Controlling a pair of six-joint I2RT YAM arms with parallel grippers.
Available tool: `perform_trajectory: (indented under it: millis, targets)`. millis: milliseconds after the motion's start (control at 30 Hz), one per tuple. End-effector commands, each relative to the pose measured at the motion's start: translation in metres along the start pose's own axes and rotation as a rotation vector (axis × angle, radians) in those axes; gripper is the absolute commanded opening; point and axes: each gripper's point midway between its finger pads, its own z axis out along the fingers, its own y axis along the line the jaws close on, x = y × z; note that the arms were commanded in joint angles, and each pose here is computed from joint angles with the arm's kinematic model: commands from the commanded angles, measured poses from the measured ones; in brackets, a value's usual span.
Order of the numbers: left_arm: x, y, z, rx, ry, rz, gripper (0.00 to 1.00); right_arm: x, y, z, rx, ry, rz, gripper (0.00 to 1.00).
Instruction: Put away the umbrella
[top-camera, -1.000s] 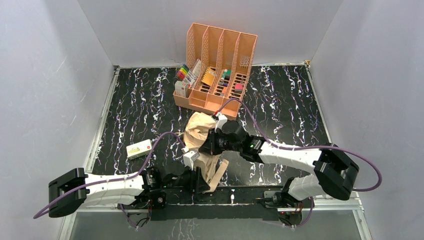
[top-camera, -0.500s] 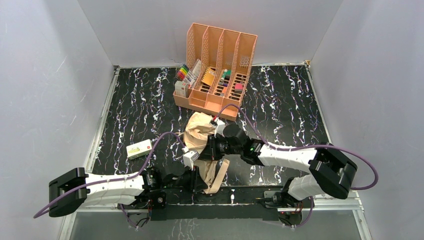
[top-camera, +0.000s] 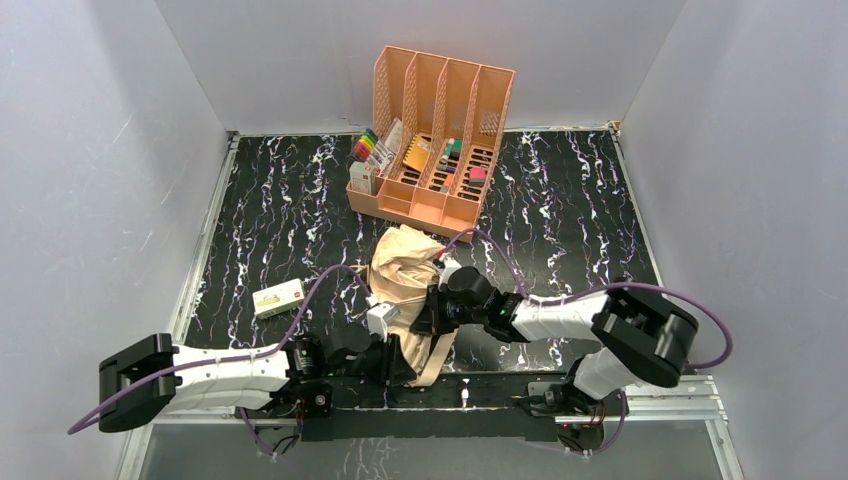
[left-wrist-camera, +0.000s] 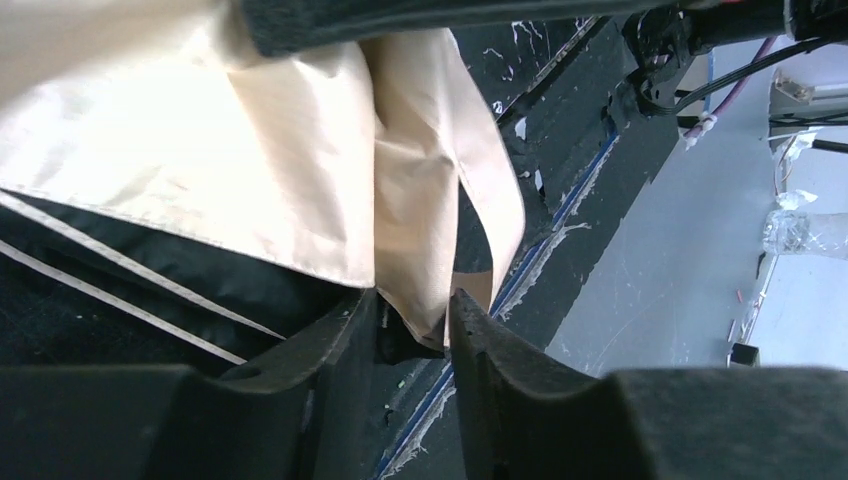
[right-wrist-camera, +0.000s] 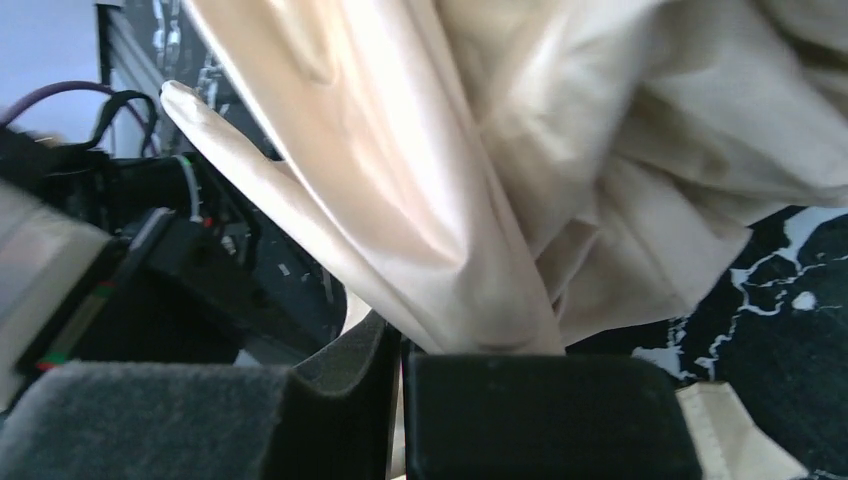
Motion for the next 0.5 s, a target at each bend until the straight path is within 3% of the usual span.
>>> perform_trajectory:
  millis: [0, 167, 300, 467]
  targets:
    - [-0.006, -0.013, 0.000, 0.020, 0.000, 0.035, 0.35, -0.002, -0.009, 0.014, -0.003, -0.048, 0.003, 0.10]
    - [-0.020, -0.024, -0.008, 0.014, -0.030, 0.060, 0.55, 0.014, -0.035, 0.019, 0.068, -0.014, 0.019, 0.10]
    - [-0.050, -0.022, -0.025, -0.067, -0.147, 0.066, 0.79, 0.028, -0.056, 0.018, 0.130, 0.011, 0.044, 0.09]
    - [-0.092, -0.019, -0.060, -0.211, -0.287, 0.034, 0.86, 0.039, -0.068, 0.017, 0.159, 0.032, 0.059, 0.09]
